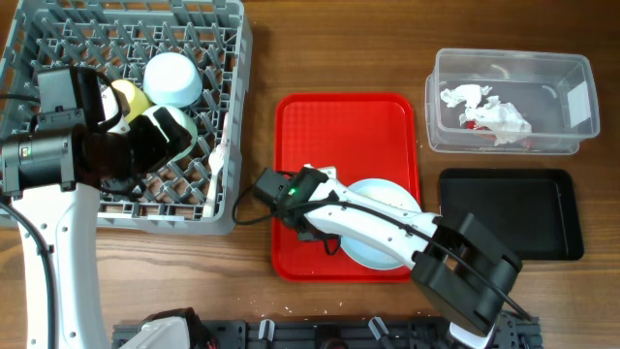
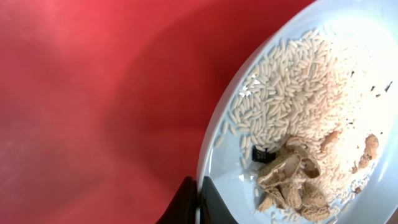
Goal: Sort waste into correct bins and load items into the dishwasher rack
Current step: 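Grasp the light-blue plate edge with the right gripper, then lift the plate and carry it right over the black tray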
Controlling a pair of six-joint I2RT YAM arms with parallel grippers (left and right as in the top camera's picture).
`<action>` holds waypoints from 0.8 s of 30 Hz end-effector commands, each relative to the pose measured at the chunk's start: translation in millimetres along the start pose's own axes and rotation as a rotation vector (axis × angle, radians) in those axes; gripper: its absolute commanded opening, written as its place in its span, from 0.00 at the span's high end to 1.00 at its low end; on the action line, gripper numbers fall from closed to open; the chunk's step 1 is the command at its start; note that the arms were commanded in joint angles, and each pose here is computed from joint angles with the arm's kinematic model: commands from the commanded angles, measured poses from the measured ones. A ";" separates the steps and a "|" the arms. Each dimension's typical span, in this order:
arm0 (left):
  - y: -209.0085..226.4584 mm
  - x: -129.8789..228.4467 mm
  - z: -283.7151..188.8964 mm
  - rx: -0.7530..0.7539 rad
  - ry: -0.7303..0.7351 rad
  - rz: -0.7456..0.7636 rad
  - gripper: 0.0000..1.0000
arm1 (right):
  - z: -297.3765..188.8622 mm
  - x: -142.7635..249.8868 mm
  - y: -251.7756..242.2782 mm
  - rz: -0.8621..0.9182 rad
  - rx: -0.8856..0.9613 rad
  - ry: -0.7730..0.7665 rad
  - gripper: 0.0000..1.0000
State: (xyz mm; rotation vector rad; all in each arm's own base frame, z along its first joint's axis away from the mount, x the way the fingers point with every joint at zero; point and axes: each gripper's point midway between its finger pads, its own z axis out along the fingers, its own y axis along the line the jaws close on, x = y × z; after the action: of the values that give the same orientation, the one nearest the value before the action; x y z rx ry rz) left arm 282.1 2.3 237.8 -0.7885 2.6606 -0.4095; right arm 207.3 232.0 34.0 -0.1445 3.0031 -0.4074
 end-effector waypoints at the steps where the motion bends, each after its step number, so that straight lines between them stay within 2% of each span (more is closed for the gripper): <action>1: 1.1 -0.7 -1.4 0.000 -0.008 -0.012 0.00 | 1.8 -7.2 -6.9 0.044 0.058 -0.033 0.96; 8: 1.1 -0.7 -1.4 0.000 -0.008 -0.012 0.00 | -2.4 -7.9 -20.1 0.099 0.091 -0.035 0.96; 13: 1.1 -0.7 -1.4 0.000 -0.008 -0.012 0.00 | -18.4 -14.9 -55.8 0.246 0.125 -0.036 0.96; 24: 1.1 -0.7 -1.4 0.000 -0.008 -0.012 0.00 | -64.3 -57.5 -151.3 0.434 -0.015 -0.111 0.96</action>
State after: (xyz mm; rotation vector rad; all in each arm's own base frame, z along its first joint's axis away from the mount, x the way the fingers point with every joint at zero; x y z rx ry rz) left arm 282.1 2.3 237.8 -0.7885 2.6606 -0.4095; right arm 256.5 128.9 119.3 0.4682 2.8645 -0.3512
